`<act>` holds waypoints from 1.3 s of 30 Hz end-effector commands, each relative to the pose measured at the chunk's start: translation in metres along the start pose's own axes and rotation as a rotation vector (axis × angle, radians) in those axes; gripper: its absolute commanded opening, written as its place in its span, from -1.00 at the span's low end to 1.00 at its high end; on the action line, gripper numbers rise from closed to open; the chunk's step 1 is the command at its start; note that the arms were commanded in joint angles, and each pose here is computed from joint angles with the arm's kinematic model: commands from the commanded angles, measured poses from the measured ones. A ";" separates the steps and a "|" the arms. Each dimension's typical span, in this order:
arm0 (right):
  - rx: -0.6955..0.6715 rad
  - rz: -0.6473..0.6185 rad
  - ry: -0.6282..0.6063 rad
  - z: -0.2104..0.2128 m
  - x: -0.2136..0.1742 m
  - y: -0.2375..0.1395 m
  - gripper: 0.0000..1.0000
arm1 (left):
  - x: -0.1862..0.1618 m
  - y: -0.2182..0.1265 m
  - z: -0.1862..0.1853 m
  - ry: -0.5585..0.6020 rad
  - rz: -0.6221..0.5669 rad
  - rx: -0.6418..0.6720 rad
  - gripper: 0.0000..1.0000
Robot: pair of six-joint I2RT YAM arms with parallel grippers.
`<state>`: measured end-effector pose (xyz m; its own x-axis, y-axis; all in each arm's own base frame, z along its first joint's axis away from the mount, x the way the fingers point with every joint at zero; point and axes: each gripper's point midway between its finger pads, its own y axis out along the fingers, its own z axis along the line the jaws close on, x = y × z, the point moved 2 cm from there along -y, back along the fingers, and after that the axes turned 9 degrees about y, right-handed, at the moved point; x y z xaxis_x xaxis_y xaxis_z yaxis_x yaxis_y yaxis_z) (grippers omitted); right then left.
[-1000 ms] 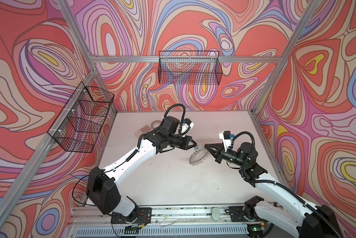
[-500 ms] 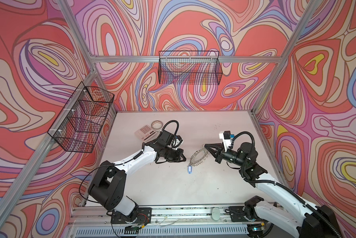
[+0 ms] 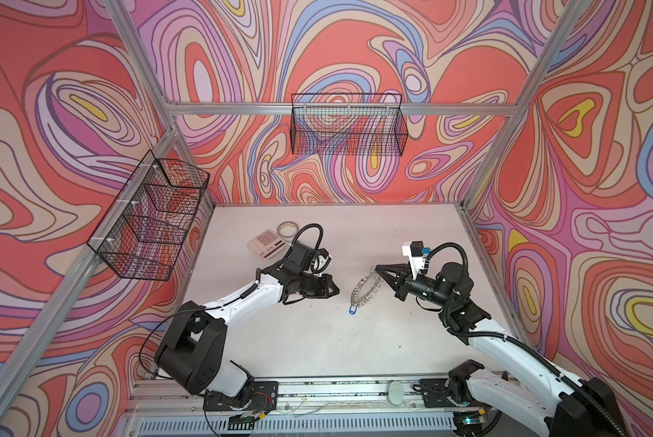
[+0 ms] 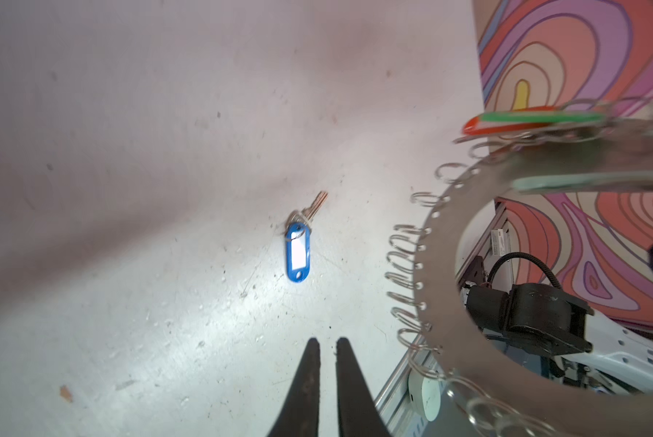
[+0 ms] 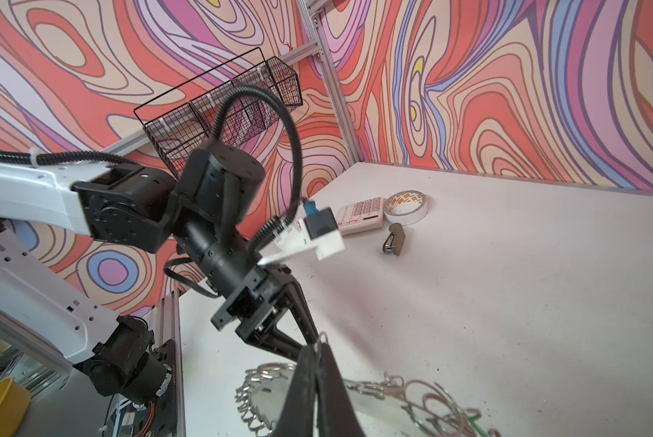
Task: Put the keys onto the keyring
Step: 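Open the left gripper and draw it back from the plate, then move the left gripper to the plate rim beside the right gripper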
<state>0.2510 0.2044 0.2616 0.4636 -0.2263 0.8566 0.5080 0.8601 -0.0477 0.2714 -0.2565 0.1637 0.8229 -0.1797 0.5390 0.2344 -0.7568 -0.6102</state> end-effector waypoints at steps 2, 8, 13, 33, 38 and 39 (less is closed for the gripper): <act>0.047 -0.061 -0.080 0.012 0.012 -0.001 -1.00 | 0.047 -0.041 -0.040 0.313 -0.323 -0.084 0.06; 0.110 -0.032 -0.114 0.017 0.008 0.008 -1.00 | 0.076 -0.052 -0.011 0.245 -0.444 0.037 0.98; 0.175 -0.011 -0.144 0.026 0.006 0.011 -1.00 | 0.090 -0.054 -0.036 0.408 -0.487 -0.186 0.75; 0.291 0.051 -0.152 0.045 0.004 0.022 -1.00 | 0.045 -0.045 -0.096 0.905 -0.300 -0.560 -0.26; 0.299 0.060 -0.148 0.047 0.002 0.023 -1.00 | 0.039 -0.036 -0.098 0.922 -0.275 -0.542 -0.25; 0.300 0.062 -0.147 0.047 0.002 0.023 -1.00 | 0.040 -0.035 -0.097 0.924 -0.277 -0.535 -0.26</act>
<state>0.2334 0.2410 0.2668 0.4321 -0.1092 0.8952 0.2695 0.9629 -0.0126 0.2446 -0.2962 0.2667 0.0607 -0.1751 0.9827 -0.0817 -0.9821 -0.1699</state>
